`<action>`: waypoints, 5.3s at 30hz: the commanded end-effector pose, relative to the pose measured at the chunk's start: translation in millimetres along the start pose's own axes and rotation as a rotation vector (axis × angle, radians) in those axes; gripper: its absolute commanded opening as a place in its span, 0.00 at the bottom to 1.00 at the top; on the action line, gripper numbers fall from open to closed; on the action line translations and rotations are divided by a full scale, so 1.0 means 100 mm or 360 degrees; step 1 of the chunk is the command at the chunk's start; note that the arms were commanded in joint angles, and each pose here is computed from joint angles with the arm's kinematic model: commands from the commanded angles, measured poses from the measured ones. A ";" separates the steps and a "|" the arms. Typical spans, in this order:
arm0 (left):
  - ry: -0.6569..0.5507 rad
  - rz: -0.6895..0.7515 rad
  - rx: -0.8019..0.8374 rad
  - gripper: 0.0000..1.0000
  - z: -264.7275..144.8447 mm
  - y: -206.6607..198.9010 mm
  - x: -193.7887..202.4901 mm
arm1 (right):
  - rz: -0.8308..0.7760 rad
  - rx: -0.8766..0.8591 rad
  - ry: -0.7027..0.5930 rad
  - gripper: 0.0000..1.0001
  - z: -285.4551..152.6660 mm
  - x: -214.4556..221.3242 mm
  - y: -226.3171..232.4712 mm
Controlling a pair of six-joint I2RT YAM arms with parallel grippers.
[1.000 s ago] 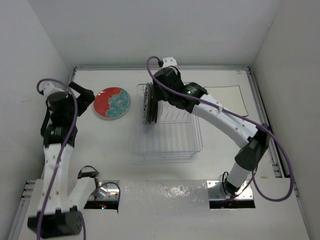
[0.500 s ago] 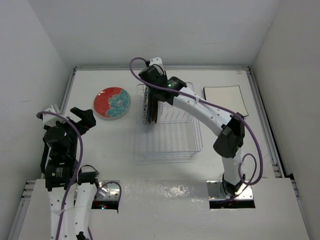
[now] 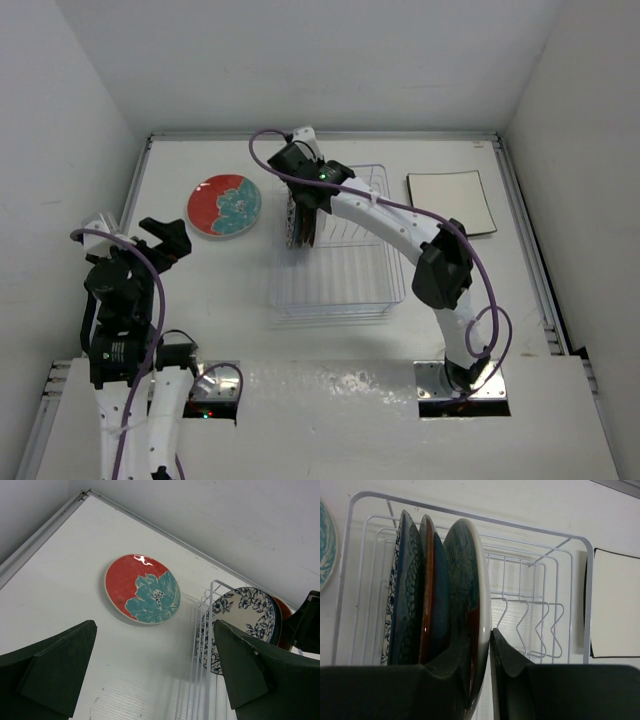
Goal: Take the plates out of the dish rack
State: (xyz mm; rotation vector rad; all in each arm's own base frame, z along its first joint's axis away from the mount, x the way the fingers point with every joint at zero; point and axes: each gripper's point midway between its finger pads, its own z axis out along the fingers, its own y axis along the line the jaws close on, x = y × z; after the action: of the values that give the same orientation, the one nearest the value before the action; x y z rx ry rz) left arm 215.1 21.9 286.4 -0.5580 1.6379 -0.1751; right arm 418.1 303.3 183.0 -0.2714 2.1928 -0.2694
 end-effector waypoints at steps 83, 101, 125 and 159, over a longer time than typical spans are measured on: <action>0.0489 -0.0546 0.1428 0.00 -0.22 -1.85 -0.19 | 0.0831 -0.1572 -0.0781 0.59 -2.37 -0.92 -0.83; 0.0254 -0.1004 0.0379 0.00 1.60 -0.77 -0.63 | 0.0633 -0.0961 -0.0521 0.99 -2.02 0.12 -1.48; 0.0743 -0.0986 -0.0047 0.30 2.58 0.30 1.08 | 0.0467 -0.1066 -0.0422 0.99 -1.89 0.70 -1.29; 0.1351 -0.0263 -0.0843 1.00 2.52 0.55 1.87 | 0.0467 -0.1004 -0.0321 0.99 -1.83 1.00 -1.33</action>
State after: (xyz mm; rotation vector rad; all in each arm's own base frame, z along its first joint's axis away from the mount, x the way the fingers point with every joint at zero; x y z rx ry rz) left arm 433.2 38.9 50.4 -1.1613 2.4646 -0.1505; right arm 223.8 166.9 254.7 -0.3028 2.0292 0.6118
